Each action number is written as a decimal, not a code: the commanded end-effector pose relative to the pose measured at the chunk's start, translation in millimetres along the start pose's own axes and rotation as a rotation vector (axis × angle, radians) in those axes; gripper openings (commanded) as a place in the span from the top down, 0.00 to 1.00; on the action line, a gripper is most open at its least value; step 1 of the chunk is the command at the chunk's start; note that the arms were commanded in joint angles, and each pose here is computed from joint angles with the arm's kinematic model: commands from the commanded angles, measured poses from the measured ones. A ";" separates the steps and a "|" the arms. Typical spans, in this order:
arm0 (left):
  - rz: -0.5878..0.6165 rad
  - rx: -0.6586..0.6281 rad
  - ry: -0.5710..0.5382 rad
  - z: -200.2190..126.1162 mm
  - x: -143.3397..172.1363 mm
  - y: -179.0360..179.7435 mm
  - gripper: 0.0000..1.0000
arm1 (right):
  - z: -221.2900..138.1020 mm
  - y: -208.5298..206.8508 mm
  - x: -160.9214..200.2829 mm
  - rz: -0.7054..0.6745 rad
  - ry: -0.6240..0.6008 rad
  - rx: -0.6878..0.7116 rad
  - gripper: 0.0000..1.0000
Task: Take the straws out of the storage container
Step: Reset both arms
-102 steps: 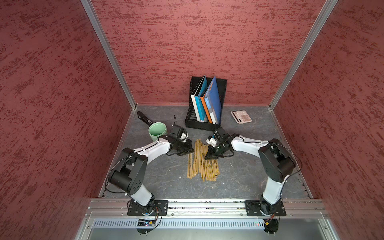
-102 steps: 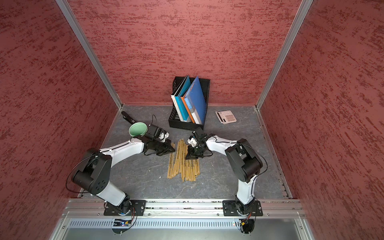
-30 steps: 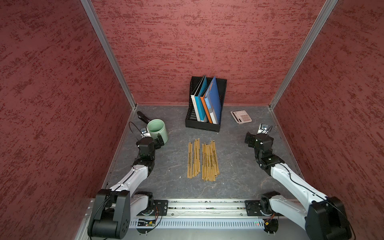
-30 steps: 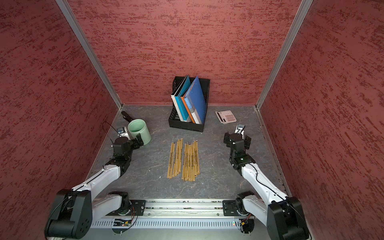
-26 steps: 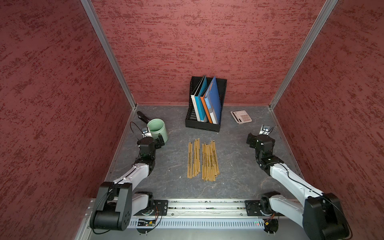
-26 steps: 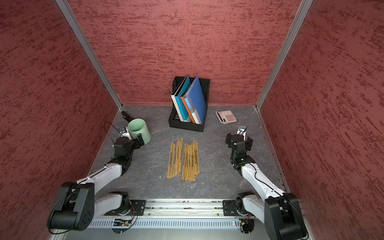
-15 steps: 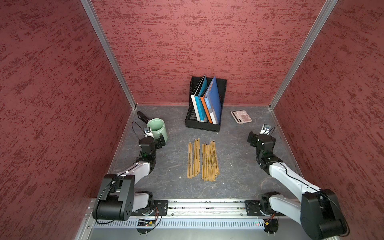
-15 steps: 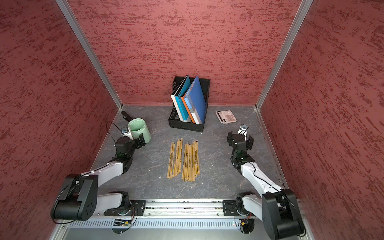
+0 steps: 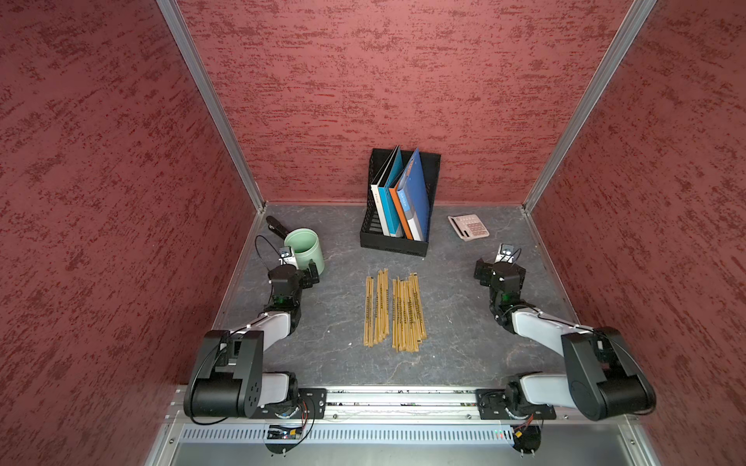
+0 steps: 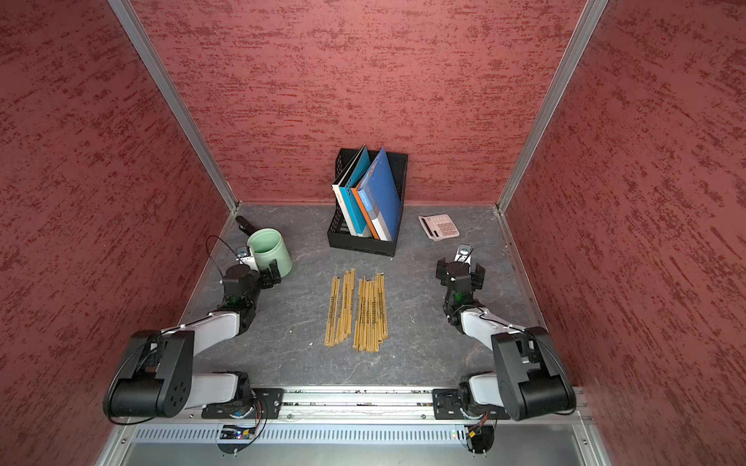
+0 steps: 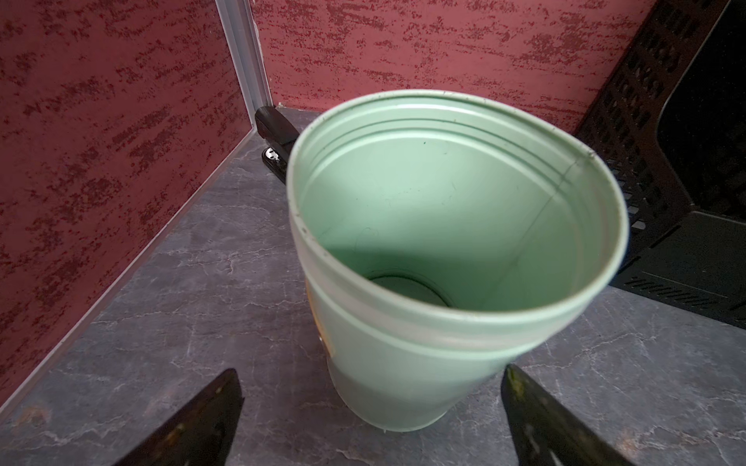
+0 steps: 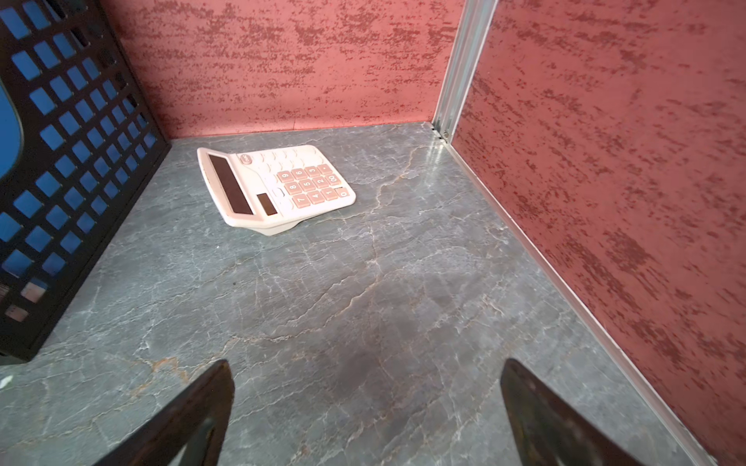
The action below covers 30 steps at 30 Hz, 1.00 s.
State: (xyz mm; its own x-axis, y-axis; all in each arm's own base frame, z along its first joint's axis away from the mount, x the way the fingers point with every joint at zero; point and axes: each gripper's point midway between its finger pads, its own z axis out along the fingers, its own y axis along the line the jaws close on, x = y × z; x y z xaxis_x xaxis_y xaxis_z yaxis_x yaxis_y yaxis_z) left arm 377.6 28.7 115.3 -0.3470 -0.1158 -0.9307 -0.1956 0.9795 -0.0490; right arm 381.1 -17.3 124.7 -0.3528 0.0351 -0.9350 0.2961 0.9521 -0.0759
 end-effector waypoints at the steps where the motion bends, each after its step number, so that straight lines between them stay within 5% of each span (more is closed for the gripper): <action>1: -0.009 0.026 -0.090 5.4 -26.1 -3.5 0.00 | 4.0 7.0 -25.9 0.007 -0.114 -0.042 0.01; 10: -0.023 0.085 -0.182 6.5 -8.2 -8.5 0.00 | 16.1 8.8 -13.1 0.024 -0.115 -0.100 0.01; 18: -0.004 0.110 -0.107 18.3 -5.7 -15.0 0.00 | 18.4 23.1 -2.6 0.028 -0.125 -0.263 0.01; 30: -0.005 0.109 -0.111 18.3 -6.0 -15.0 0.00 | 18.1 20.3 -0.5 0.030 -0.114 -0.255 0.01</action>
State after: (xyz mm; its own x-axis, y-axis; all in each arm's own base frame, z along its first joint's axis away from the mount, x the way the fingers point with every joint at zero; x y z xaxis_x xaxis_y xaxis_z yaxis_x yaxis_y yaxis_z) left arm 397.2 16.6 110.3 -0.2531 -0.1175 -0.9603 -0.1009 0.9904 -0.0946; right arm 402.2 -5.3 109.6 -0.2745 0.0478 -0.9604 0.0862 0.9960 0.0249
